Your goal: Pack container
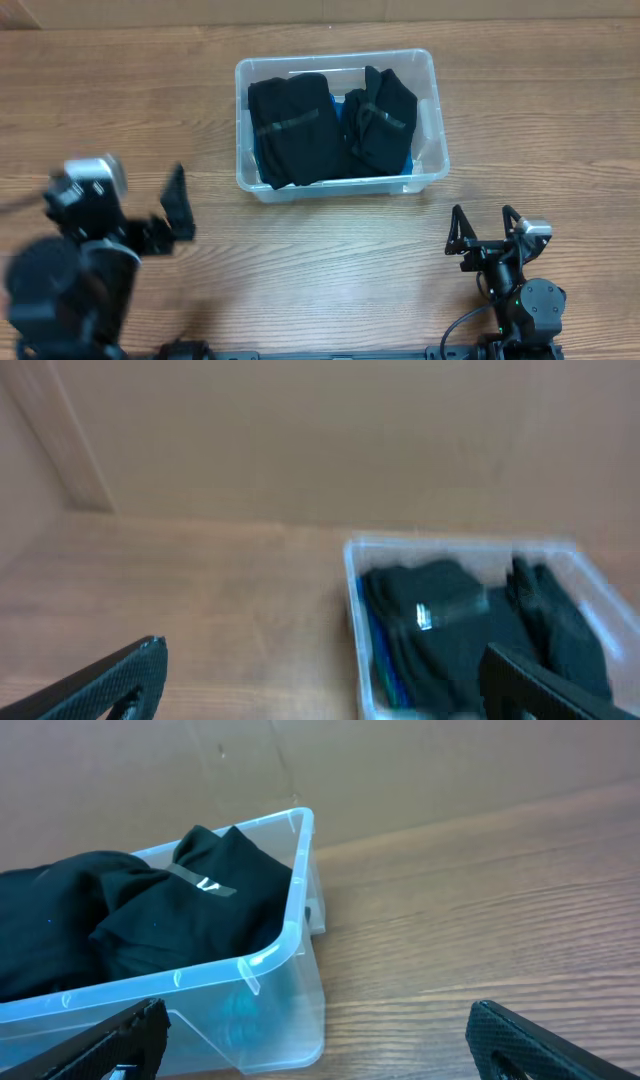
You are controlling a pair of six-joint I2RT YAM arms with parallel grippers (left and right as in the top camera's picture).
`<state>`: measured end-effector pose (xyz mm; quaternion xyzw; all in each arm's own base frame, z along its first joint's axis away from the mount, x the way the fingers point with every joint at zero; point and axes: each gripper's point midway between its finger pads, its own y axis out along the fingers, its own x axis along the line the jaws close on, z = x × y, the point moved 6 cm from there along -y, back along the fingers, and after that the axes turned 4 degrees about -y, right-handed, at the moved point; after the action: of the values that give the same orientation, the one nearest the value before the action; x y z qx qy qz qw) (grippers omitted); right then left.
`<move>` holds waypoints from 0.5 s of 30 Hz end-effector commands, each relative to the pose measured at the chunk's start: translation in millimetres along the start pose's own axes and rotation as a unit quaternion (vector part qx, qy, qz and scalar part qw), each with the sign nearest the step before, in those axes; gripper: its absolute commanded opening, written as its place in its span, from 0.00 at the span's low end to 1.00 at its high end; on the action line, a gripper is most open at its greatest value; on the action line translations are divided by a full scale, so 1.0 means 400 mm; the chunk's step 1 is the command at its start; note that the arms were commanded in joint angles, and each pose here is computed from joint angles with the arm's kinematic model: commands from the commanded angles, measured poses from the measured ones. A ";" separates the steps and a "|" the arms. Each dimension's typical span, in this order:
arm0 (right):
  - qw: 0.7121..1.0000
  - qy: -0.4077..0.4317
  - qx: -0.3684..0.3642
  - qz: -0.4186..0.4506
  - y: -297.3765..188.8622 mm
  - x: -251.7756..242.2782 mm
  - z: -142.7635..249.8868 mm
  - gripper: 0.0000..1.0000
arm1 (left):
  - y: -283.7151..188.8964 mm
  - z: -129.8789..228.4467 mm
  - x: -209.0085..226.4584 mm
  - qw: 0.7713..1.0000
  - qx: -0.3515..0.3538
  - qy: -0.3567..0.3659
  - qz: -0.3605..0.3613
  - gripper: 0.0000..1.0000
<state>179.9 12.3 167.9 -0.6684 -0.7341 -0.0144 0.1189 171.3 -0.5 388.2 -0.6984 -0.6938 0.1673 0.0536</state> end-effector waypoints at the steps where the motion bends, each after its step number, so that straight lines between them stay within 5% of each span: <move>1: 1.000 -0.001 -0.004 -0.001 -0.001 0.000 -0.003 1.00 | 0.004 0.142 0.007 1.000 0.001 0.016 0.025 1.00; 15: 1.000 -0.001 -0.004 -0.001 -0.001 0.000 -0.003 1.00 | 0.125 0.527 0.035 0.996 0.018 0.001 0.090 1.00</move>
<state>180.0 12.3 167.2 -0.6685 -0.7339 -0.0137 0.1196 149.8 -17.2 187.4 -0.7422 -0.6397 0.1890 0.0642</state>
